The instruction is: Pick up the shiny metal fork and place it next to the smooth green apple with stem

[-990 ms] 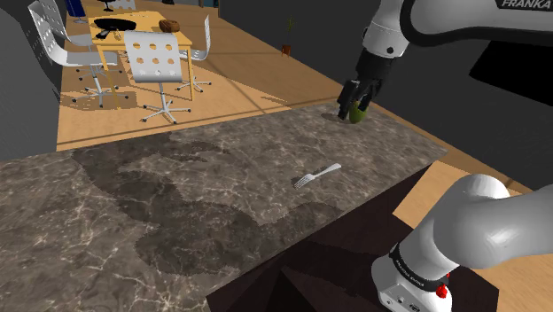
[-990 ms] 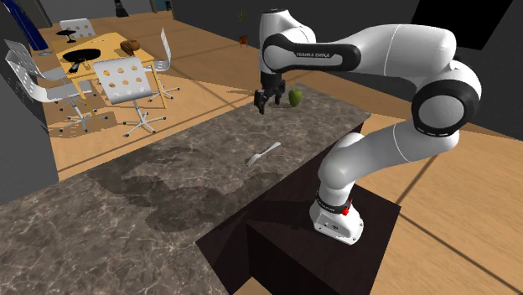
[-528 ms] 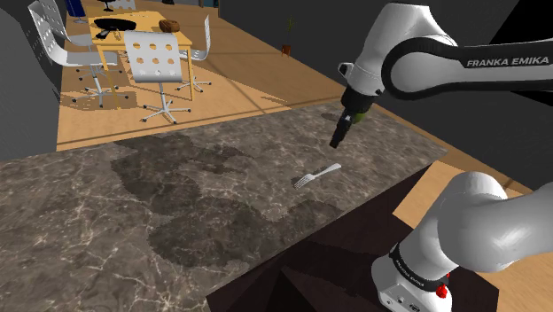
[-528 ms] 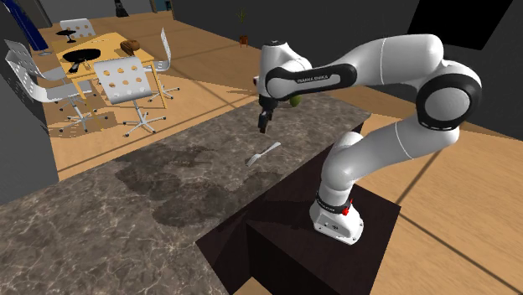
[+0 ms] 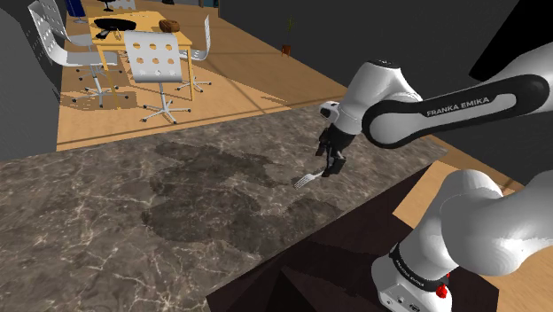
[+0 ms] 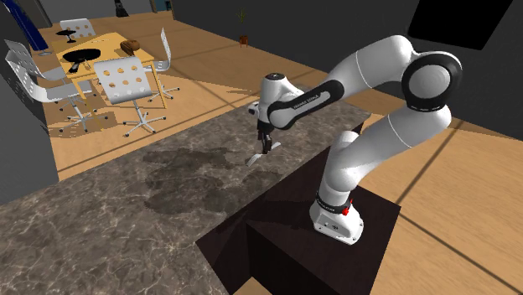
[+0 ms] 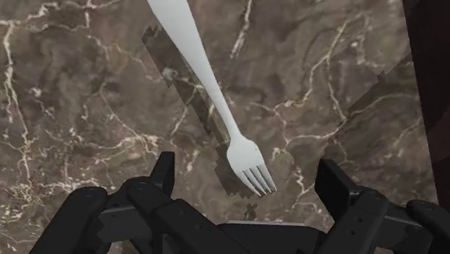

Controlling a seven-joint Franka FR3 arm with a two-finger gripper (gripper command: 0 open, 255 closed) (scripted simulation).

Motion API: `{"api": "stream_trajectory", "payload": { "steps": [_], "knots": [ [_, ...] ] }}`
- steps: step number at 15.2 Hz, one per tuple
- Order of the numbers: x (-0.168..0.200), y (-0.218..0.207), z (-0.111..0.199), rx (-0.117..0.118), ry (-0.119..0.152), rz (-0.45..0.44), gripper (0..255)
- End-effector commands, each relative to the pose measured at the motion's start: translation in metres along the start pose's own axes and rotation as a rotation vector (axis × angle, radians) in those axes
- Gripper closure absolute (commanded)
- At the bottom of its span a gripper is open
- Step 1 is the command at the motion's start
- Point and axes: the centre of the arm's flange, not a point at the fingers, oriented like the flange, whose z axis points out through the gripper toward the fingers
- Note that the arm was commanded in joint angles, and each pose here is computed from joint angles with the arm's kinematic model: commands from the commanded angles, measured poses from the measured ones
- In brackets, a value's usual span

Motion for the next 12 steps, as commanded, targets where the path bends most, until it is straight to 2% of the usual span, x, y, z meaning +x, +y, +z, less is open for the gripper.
{"api": "stream_trajectory", "payload": {
  "steps": [1, 8, 12],
  "knots": [
    [0.0, -0.002, 0.022, 0.003, 0.016, -0.126, 0],
    [0.0, -0.002, 0.059, 0.003, 0.016, -0.126, 0],
    [0.0, -0.002, 0.062, 0.003, 0.016, -0.126, 0]
  ]
}}
